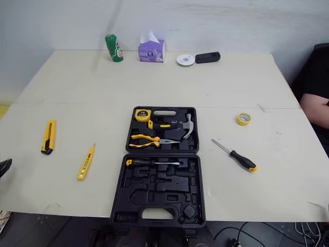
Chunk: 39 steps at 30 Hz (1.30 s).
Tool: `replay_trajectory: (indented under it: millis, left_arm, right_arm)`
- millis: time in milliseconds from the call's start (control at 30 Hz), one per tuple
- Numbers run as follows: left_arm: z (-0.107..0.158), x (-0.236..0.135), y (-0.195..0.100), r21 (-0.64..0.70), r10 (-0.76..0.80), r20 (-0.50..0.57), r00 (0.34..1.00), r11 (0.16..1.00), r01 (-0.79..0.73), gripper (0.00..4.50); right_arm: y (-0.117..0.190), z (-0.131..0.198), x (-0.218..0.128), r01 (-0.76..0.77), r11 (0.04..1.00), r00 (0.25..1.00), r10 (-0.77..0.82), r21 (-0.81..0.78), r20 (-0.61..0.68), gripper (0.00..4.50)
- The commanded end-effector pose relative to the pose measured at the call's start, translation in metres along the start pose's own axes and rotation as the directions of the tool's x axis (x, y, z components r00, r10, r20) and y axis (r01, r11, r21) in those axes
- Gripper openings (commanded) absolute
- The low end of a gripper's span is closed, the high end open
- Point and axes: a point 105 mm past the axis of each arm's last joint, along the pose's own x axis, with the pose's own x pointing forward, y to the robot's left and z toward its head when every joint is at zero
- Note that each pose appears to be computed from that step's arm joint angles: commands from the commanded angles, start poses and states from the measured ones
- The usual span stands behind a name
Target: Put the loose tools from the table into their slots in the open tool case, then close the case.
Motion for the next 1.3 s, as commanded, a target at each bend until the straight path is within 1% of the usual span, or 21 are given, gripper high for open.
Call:
replay_trajectory:
  millis: [33, 100, 167, 233, 300, 467, 600, 700, 867, 967, 1000, 1033, 1067, 1133, 1167, 1233, 1267, 1300]
  left_arm:
    - [0.012, 0.004, -0.006, 0.064, -0.038, 0.039, 0.999, 0.997, 0.035, 4.45]
    - [0.014, 0.007, -0.013, 0.076, -0.067, 0.059, 0.996, 0.995, 0.062, 4.45]
    - [0.022, 0.011, -0.024, 0.098, -0.119, 0.092, 0.989, 0.989, 0.11, 4.45]
    - [0.035, 0.017, -0.042, 0.155, -0.206, 0.131, 0.97, 0.97, 0.185, 4.45]
    - [0.043, 0.02, -0.057, 0.186, -0.267, 0.149, 0.952, 0.953, 0.238, 4.45]
    - [0.074, 0.03, -0.101, 0.248, -0.419, 0.208, 0.884, 0.897, 0.367, 4.45]
    - [0.083, 0.031, -0.126, 0.282, -0.512, 0.2, 0.835, 0.847, 0.451, 4.45]
    - [0.091, 0.028, -0.154, 0.333, -0.618, 0.182, 0.765, 0.771, 0.543, 4.45]
    - [0.097, 0.021, -0.188, 0.373, -0.722, 0.154, 0.674, 0.674, 0.637, 4.45]
    - [0.105, 0.013, -0.219, 0.392, -0.81, 0.13, 0.572, 0.572, 0.721, 4.45]
    - [0.107, 0.009, -0.231, 0.383, -0.839, 0.12, 0.53, 0.532, 0.755, 4.45]
    - [0.105, -0.004, -0.248, 0.347, -0.899, 0.065, 0.434, 0.428, 0.835, 4.45]
    - [0.102, -0.014, -0.259, 0.311, -0.932, 0.024, 0.361, 0.351, 0.884, 4.45]
    - [0.107, -0.025, -0.277, 0.266, -0.962, 0.007, 0.274, 0.266, 0.926, 4.45]
    - [0.11, -0.029, -0.286, 0.263, -0.971, -0.006, 0.238, 0.228, 0.937, 4.45]
    - [0.111, -0.04, -0.306, 0.252, -0.988, -0.049, 0.144, 0.127, 0.959, 4.45]
    - [0.112, -0.043, -0.313, 0.258, -0.992, -0.062, 0.11, 0.091, 0.962, 4.45]
    - [0.113, -0.045, -0.318, 0.261, -0.993, -0.068, 0.092, 0.071, 0.963, 4.45]
  right_arm:
    - [0.003, 0.017, 0.01, -0.027, 0.999, 0.997, 0.028, -0.022, 0.079, 4.5]
    - [0.007, 0.022, 0.016, -0.048, 0.999, 0.993, 0.049, -0.019, 0.103, 4.5]
    - [0.015, 0.033, 0.026, -0.09, 0.996, 0.985, 0.093, -0.024, 0.145, 4.5]
    - [0.025, 0.049, 0.039, -0.141, 0.989, 0.968, 0.148, -0.047, 0.203, 4.5]
    - [0.031, 0.06, 0.048, -0.166, 0.985, 0.955, 0.173, -0.048, 0.241, 4.5]
    - [0.057, 0.097, 0.068, -0.296, 0.952, 0.893, 0.306, -0.081, 0.33, 4.5]
    - [0.067, 0.111, 0.073, -0.359, 0.929, 0.862, 0.369, -0.095, 0.348, 4.5]
    - [0.085, 0.124, 0.077, -0.459, 0.88, 0.812, 0.47, -0.118, 0.347, 4.5]
    - [0.107, 0.138, 0.08, -0.596, 0.795, 0.737, 0.597, -0.111, 0.317, 4.5]
    - [0.117, 0.141, 0.084, -0.641, 0.765, 0.732, 0.635, -0.066, 0.248, 4.5]
    - [0.117, 0.14, 0.087, -0.635, 0.77, 0.748, 0.632, -0.056, 0.201, 4.5]
    - [0.12, 0.145, 0.088, -0.653, 0.755, 0.734, 0.65, -0.056, 0.198, 4.5]
    - [0.122, 0.149, 0.089, -0.666, 0.744, 0.723, 0.662, -0.058, 0.2, 4.5]
    - [0.126, 0.156, 0.09, -0.699, 0.709, 0.689, 0.702, -0.094, 0.178, 4.5]
    - [0.128, 0.157, 0.09, -0.72, 0.687, 0.67, 0.726, -0.098, 0.156, 4.5]
    - [0.133, 0.158, 0.089, -0.775, 0.627, 0.618, 0.779, -0.08, 0.106, 4.5]
    - [0.135, 0.159, 0.088, -0.795, 0.601, 0.595, 0.799, -0.081, 0.083, 4.5]
    - [0.136, 0.159, 0.088, -0.807, 0.585, 0.581, 0.811, -0.082, 0.068, 4.5]
